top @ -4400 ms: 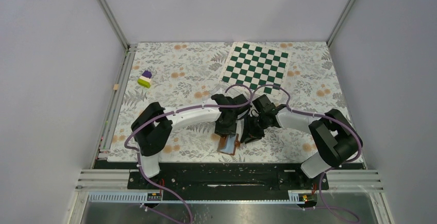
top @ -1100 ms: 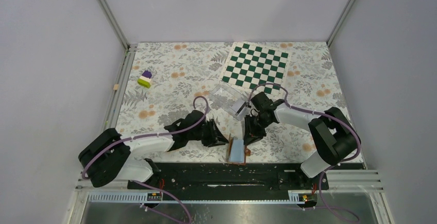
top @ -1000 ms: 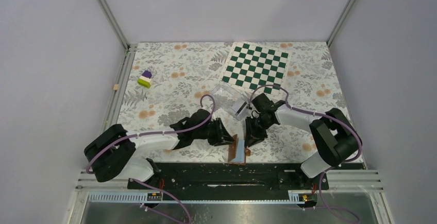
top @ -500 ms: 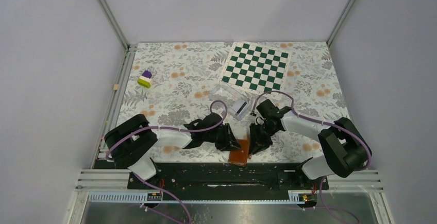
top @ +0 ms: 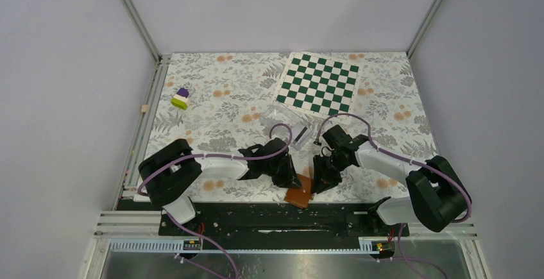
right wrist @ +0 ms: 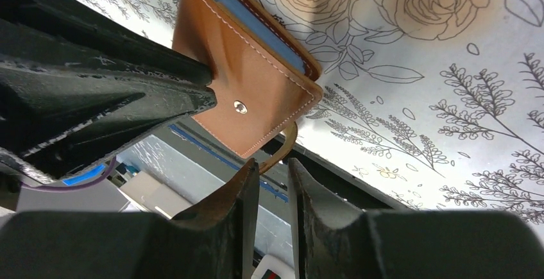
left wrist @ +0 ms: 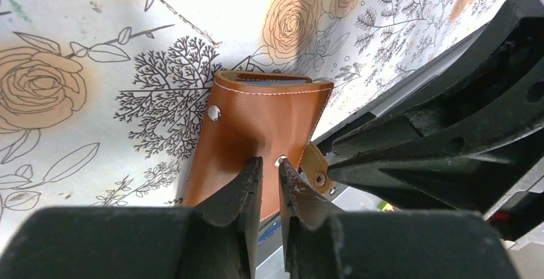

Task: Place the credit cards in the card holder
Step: Close the card holder at the center of the board.

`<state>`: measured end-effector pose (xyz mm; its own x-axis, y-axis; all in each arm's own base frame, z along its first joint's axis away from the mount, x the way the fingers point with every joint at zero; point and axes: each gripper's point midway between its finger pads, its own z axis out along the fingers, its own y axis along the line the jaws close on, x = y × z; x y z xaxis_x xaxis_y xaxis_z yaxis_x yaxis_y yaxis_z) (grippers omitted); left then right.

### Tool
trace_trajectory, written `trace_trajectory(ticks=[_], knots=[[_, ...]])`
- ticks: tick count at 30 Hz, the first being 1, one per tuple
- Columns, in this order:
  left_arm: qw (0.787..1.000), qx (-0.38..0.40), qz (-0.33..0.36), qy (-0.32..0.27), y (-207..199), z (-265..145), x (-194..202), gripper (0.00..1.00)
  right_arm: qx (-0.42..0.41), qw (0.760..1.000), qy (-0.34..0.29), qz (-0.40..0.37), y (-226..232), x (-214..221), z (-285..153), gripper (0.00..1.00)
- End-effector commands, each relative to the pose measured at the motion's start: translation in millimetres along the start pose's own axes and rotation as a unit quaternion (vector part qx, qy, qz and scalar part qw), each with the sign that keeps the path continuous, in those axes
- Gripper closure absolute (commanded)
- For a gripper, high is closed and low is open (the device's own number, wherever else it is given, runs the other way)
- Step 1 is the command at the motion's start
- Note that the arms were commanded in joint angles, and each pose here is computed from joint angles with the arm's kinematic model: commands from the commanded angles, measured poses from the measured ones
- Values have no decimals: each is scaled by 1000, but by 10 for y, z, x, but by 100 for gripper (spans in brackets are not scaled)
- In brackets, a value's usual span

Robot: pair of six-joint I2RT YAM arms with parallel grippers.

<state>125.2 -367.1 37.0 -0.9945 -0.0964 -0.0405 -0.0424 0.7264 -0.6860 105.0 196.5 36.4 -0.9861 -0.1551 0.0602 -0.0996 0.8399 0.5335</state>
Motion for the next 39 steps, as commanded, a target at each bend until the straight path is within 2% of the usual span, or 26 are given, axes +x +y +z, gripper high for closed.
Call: trace_trajectory(ticks=[1, 7, 13, 20, 27, 31, 39], knots=[[999, -5, 31, -16, -102, -55, -52, 83, -12, 999, -24, -23, 160, -149, -110, 70], [996, 70, 58, -25, -533, -249, -94, 72, -24, 999, -25, -14, 253, -356, -16, 71], [993, 92, 74, 8, -645, -190, -6, 71, 2, 1000, -18, 1, 109, -430, 158, 71], [992, 76, 89, 49, -633, -28, 176, 72, 30, 999, -5, 18, -86, -345, 282, 71], [992, 11, 116, 48, -448, 43, 166, 72, 27, 999, -5, 17, -78, -343, 283, 71], [992, 6, 117, 54, -396, 75, 185, 74, 28, 999, -2, 17, -86, -338, 292, 71], [991, 22, 118, 53, -437, 105, 185, 89, 28, 999, 1, 18, -97, -324, 304, 71]])
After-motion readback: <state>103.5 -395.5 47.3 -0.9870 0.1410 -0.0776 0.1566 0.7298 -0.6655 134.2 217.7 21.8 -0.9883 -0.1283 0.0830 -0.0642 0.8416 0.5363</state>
